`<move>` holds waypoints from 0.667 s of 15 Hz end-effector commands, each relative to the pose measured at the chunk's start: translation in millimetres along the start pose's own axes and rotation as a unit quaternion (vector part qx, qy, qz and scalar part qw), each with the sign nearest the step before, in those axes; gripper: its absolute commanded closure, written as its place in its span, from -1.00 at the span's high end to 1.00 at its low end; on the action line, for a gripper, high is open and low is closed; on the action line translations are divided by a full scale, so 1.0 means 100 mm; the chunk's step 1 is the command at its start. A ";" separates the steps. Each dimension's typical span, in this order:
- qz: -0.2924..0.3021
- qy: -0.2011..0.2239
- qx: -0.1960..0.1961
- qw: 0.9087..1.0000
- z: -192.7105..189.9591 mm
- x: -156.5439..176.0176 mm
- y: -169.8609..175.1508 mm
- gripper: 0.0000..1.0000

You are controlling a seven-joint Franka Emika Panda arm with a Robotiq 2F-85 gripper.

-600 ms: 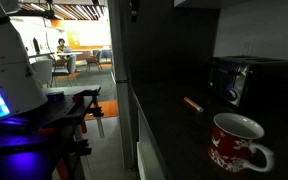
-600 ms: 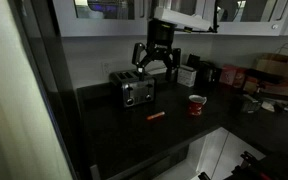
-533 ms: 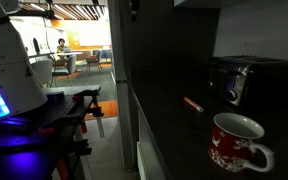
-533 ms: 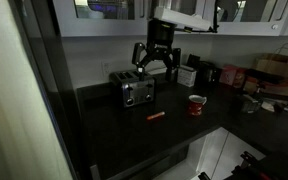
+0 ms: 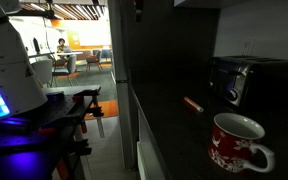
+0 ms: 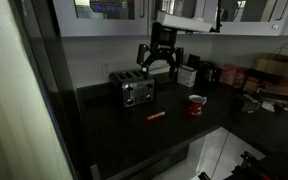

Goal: Move the marker to the edge

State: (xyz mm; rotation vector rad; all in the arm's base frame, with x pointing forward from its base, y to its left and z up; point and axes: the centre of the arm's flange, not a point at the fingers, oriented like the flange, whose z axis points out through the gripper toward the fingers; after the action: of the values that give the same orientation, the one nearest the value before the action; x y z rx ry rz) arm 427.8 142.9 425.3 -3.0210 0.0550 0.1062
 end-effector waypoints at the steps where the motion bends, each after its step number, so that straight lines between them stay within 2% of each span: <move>1: 0.067 0.076 -0.023 0.995 0.15 0.30 0.44 1.00; 4: 0.146 0.116 -0.026 0.982 0.34 0.65 1.02 1.00; 7: 0.238 0.090 -0.018 0.967 0.67 1.01 1.27 1.00; 10: 0.321 0.060 -0.018 0.945 1.03 1.25 1.25 1.00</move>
State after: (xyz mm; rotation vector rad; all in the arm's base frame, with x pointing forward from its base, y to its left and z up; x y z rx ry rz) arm 509.4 15.2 319.2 -2.9674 0.8395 -0.0783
